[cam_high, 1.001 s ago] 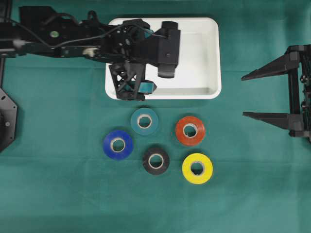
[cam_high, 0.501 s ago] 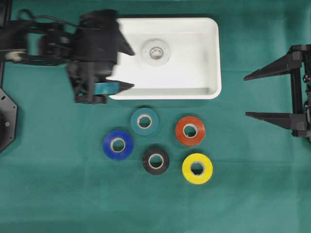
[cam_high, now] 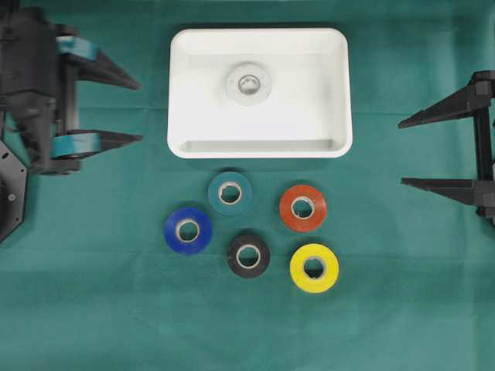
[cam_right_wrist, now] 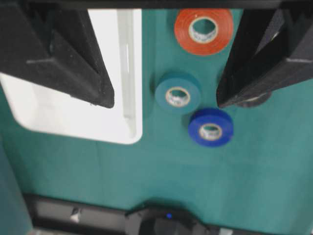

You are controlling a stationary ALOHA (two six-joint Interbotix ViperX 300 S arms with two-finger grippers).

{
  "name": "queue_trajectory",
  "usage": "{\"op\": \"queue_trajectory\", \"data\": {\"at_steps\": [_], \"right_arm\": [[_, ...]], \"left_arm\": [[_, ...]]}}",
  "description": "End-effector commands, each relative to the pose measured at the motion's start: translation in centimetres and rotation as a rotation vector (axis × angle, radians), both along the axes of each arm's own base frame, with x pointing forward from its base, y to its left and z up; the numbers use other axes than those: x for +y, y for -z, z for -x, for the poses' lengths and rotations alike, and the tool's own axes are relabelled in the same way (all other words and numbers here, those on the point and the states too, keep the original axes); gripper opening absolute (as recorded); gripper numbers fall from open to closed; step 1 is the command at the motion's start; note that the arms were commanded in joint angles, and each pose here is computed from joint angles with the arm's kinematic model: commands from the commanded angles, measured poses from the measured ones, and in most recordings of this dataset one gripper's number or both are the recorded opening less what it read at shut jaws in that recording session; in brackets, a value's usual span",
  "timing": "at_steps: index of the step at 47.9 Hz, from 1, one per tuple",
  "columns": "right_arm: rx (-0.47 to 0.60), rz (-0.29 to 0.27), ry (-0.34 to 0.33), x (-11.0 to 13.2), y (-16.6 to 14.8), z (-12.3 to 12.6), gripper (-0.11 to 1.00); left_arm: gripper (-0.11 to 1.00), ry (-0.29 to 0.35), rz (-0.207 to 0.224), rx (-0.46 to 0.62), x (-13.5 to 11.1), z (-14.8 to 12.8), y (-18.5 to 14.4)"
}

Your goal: Pick up the tape from a random location and place it into the white case.

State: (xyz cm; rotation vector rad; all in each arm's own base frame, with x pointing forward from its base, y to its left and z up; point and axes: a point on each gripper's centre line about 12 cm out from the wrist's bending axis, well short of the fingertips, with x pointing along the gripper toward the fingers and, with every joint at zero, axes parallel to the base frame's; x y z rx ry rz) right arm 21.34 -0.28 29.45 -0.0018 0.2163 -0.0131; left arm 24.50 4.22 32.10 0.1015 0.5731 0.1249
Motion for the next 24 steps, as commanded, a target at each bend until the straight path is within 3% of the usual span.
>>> {"op": "queue_trajectory", "data": {"at_steps": [1,24], "right_arm": [[-0.014,-0.004,0.002,0.0,-0.7,-0.2,0.91],[0.008,-0.005,0.002,0.0,0.3,0.0,0.91]], "left_arm": [[0.82,0.001,-0.005,-0.044,-0.3,1.3,-0.5],[0.82,-0.006,0.011,-0.055,-1.1,6.1,5.2]]}}
